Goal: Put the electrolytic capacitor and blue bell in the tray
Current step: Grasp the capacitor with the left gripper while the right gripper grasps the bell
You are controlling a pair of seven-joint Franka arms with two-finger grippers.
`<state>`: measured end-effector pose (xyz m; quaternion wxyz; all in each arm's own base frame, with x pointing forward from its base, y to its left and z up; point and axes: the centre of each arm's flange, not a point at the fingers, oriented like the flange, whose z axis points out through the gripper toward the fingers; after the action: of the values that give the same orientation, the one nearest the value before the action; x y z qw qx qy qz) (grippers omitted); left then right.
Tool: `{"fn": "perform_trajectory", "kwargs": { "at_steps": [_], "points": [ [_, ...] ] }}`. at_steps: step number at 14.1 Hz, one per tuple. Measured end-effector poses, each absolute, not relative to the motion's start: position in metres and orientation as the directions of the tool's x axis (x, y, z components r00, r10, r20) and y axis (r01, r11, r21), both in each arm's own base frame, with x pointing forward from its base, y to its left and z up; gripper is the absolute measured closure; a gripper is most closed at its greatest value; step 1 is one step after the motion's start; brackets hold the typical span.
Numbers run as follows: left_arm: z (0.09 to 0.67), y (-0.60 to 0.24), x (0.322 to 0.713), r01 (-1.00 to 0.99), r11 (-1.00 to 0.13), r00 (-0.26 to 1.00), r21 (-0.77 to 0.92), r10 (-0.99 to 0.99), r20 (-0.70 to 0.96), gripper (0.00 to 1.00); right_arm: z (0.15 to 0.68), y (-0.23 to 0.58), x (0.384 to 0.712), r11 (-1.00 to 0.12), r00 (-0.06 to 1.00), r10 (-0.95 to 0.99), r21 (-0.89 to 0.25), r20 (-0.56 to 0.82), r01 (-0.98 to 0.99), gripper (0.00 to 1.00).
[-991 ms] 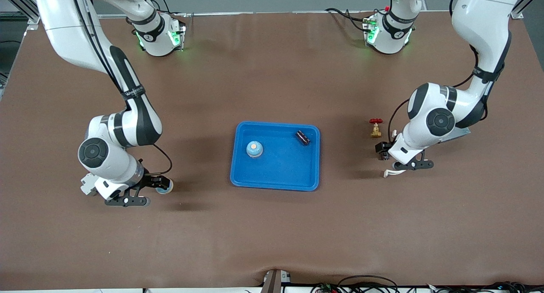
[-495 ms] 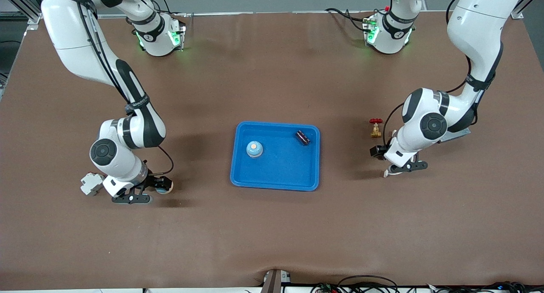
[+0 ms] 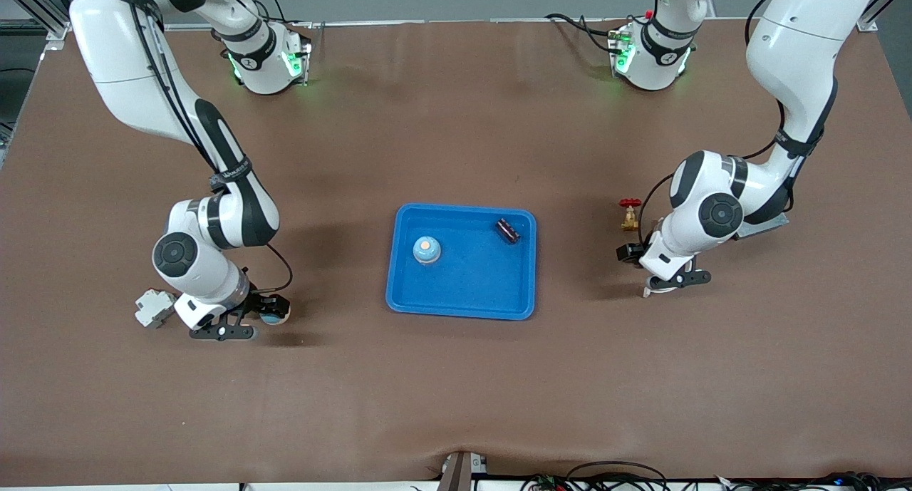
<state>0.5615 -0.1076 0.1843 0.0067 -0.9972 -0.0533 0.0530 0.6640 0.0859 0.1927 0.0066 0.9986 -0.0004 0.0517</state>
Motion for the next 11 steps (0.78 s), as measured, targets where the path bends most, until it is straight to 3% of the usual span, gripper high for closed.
{"fn": "perform_trajectory", "kwargs": {
  "at_steps": [8,11],
  "points": [
    [0.1806,-0.1086,0.5603,0.104,-0.994,0.988,-0.019,0.105,-0.112,0.02,0.1885,0.0891,0.6615,-1.0,0.996,0.002,0.01,0.094,0.001,0.0],
    [0.1806,-0.1089,0.5602,0.103,-0.994,0.988,-0.019,0.105,-0.112,0.32,0.1884,0.0893,0.6614,-1.0,0.996,0.002,0.01,0.093,0.001,0.0]
  ]
}}
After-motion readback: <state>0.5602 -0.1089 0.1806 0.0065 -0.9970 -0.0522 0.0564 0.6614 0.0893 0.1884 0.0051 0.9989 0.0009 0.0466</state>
